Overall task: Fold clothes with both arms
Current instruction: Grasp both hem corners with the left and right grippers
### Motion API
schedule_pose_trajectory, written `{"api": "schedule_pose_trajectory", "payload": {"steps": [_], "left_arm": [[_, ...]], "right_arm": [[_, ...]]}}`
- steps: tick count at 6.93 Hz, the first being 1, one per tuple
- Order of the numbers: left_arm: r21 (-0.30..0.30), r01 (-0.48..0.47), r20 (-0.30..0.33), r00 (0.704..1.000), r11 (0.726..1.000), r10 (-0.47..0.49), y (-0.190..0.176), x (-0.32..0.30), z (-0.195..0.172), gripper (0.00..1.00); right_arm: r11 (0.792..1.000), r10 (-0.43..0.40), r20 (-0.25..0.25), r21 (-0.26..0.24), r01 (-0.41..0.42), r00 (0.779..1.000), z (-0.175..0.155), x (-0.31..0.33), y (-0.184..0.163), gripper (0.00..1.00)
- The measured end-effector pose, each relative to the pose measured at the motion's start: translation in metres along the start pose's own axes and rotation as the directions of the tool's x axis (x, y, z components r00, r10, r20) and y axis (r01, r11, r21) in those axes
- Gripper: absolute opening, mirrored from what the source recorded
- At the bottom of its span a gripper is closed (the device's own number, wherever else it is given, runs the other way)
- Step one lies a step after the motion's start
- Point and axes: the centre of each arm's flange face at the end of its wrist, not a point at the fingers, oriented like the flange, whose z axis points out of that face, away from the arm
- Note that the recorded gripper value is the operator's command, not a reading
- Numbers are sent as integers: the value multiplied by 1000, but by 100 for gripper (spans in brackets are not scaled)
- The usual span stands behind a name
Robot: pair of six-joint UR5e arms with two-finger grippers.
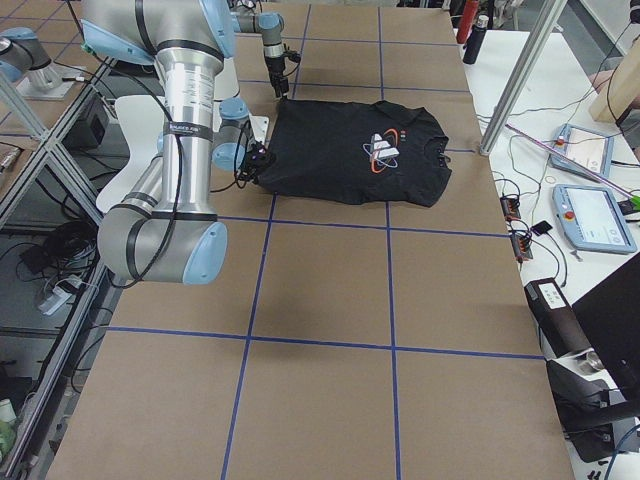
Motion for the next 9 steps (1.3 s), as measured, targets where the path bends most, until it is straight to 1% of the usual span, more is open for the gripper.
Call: {"api": "schedule_pose_trajectory", "payload": {"steps": [1,2,3,4,6,8,9], "left_arm": [[1,-1,2,1000,1000,1,0,-1,1,59],[2,-1,4,1000,1000,1,0,-1,1,40],[2,-1,5,1000,1000,1,0,-2,2,3],[3,3,5,1000,1000,-3,-1,-2,2,0],[2,21,3,1000,1000,-21,-1,-1,0,0],[-11,29,-11,1000,1000,-29,2,7,-12,0],[-21,29,-3,1000,999,-29,6,15,-24,0]], "right_arm": [[1000,0,0,0,0,1000,0,0,0,0],[1000,0,0,1,0,1000,0,0,-1,0],[1000,0,-1,-1,0,1000,0,0,-1,0],[1000,2,-3,-5,-2,1000,-1,-1,-2,0],[1000,5,-1,-10,-5,1000,-2,-3,-3,0],[1000,10,-1,-15,-10,1000,-4,-5,-4,0],[1000,12,1,-19,-12,1000,-6,-6,-4,0]]}}
